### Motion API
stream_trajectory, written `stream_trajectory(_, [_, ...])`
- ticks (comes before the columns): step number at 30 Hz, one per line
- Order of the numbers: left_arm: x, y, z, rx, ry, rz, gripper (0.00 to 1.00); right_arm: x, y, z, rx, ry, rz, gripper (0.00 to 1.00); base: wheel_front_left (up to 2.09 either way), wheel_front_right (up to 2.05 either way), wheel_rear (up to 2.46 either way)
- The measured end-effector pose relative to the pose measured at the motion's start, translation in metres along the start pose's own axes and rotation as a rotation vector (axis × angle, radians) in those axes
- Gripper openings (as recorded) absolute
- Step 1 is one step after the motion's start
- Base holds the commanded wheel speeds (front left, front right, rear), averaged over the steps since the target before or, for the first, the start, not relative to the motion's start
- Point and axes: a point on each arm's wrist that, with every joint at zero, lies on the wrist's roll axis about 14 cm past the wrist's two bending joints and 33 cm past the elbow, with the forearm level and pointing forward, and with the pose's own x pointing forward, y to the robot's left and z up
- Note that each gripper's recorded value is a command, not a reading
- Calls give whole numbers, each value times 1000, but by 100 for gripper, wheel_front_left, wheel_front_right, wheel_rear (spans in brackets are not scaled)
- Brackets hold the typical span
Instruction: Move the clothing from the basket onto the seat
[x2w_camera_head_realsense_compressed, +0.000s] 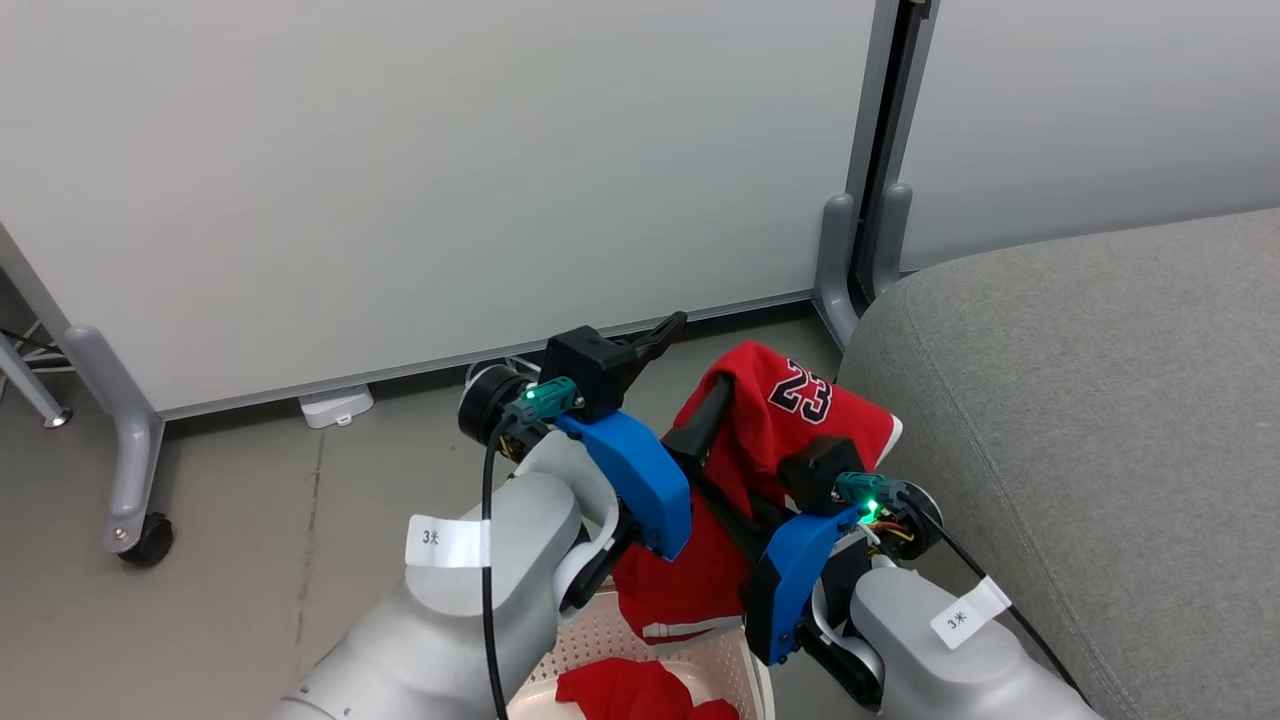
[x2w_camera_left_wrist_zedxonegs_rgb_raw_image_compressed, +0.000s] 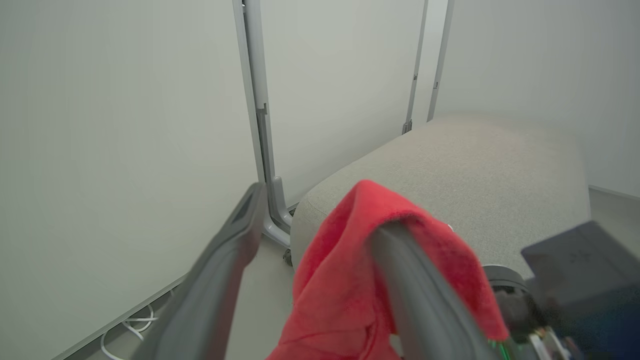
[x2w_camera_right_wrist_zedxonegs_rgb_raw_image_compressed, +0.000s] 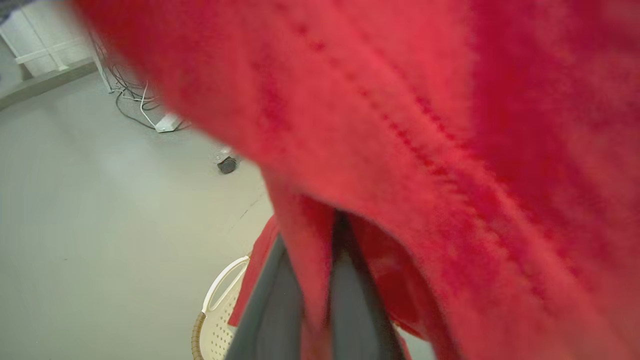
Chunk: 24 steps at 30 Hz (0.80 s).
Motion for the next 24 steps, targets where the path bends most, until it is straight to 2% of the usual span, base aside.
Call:
stream_trajectory(13, [-22, 17, -8, -23, -41, 63, 100, 4, -4, 5, -4, -13, -6, 0, 0, 0, 0])
stream_trajectory(24, [-80, 48, -29, -64, -96, 228, 100, 12, -7, 11, 1, -35, -6, 0, 0, 0, 0])
